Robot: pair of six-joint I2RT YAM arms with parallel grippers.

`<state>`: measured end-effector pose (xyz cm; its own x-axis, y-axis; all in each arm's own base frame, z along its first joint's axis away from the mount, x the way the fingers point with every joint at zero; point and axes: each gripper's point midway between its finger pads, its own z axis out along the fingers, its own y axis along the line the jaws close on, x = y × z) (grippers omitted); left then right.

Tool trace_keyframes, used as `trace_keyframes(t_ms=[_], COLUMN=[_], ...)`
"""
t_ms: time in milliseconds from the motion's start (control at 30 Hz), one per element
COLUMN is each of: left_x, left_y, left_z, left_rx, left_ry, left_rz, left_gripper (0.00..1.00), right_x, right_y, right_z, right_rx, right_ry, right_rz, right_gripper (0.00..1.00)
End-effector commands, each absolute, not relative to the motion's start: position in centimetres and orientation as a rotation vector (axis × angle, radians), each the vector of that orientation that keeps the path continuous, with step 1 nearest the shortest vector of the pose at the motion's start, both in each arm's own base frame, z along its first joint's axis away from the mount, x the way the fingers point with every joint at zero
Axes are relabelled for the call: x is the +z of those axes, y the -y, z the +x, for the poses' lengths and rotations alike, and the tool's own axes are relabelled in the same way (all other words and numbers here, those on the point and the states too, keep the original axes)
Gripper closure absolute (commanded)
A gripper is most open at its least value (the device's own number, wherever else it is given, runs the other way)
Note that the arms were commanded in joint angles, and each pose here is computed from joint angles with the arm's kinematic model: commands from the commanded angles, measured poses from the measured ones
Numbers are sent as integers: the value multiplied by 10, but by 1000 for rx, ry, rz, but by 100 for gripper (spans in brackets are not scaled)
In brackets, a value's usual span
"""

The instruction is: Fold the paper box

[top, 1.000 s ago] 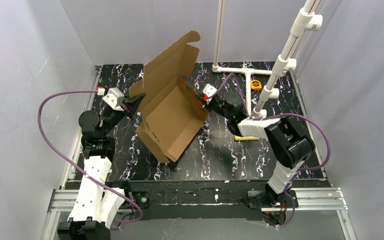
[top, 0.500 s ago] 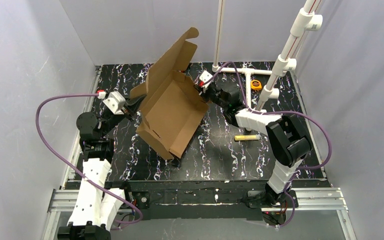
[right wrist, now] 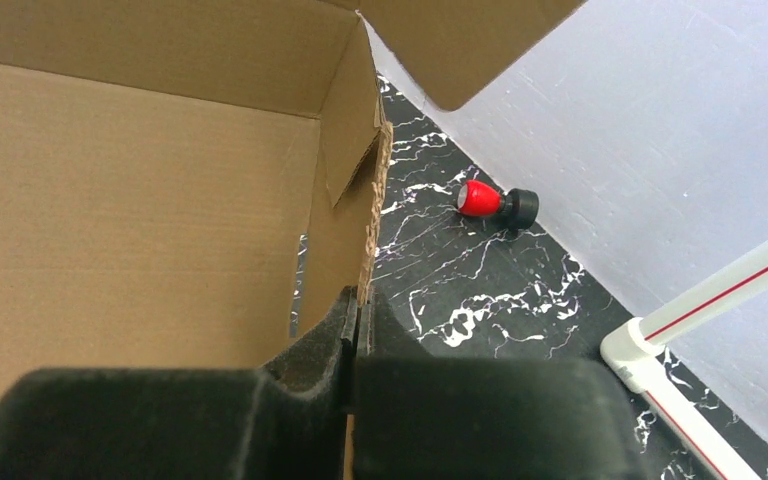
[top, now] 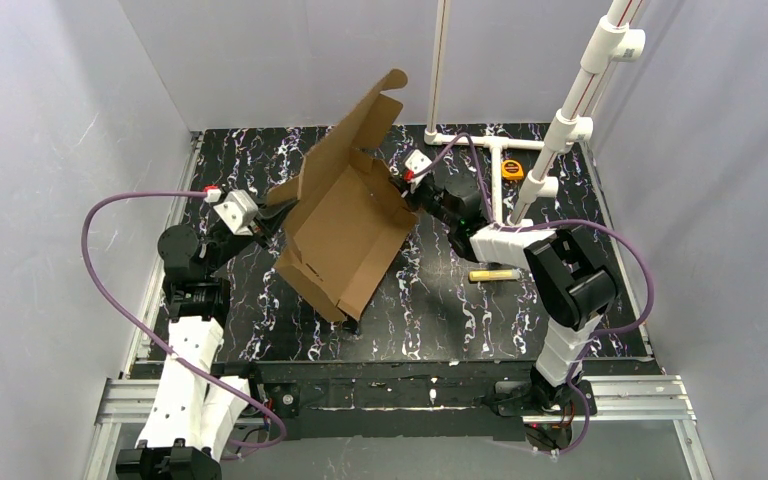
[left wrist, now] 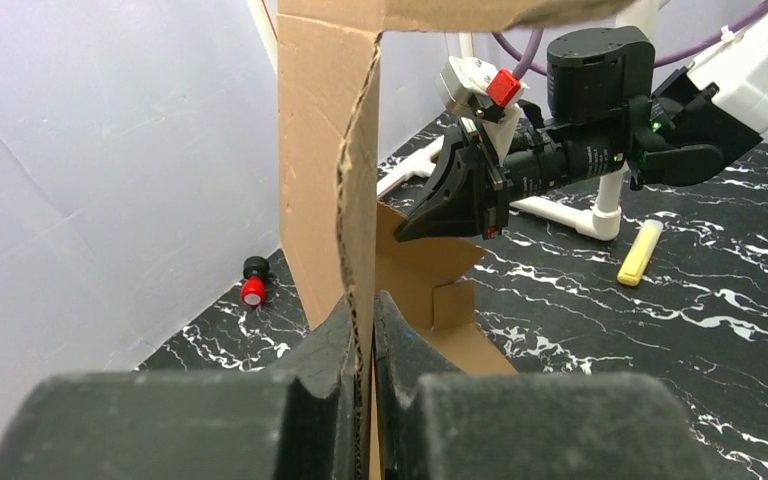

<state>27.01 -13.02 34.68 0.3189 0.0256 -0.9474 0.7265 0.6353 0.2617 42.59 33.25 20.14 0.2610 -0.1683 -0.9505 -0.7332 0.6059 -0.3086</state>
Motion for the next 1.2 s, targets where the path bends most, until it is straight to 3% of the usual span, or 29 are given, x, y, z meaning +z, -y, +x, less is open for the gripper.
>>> trace_keyframes(t_ms=[0,533,800,1167], left_x=[343,334,333,361], left_y=[139,143,143,149], left_z=[260,253,258,269], left_rx=[-570,-598,-605,-633], left_ry=[-1146,-1149,-1161,-1123], left_rz=[838,862,862,915], left_gripper=[100,100,100,100], right_x=[222,213,210,246], right_y=[-329,-325,-319,-314], right_z=[426,406,405,430], right_rx=[490,644,554,469], right_ry=[-1193,-1173,-1142,-1030], right_rz=[-838,-894,-953,-804], right_gripper=[99,99,99,99])
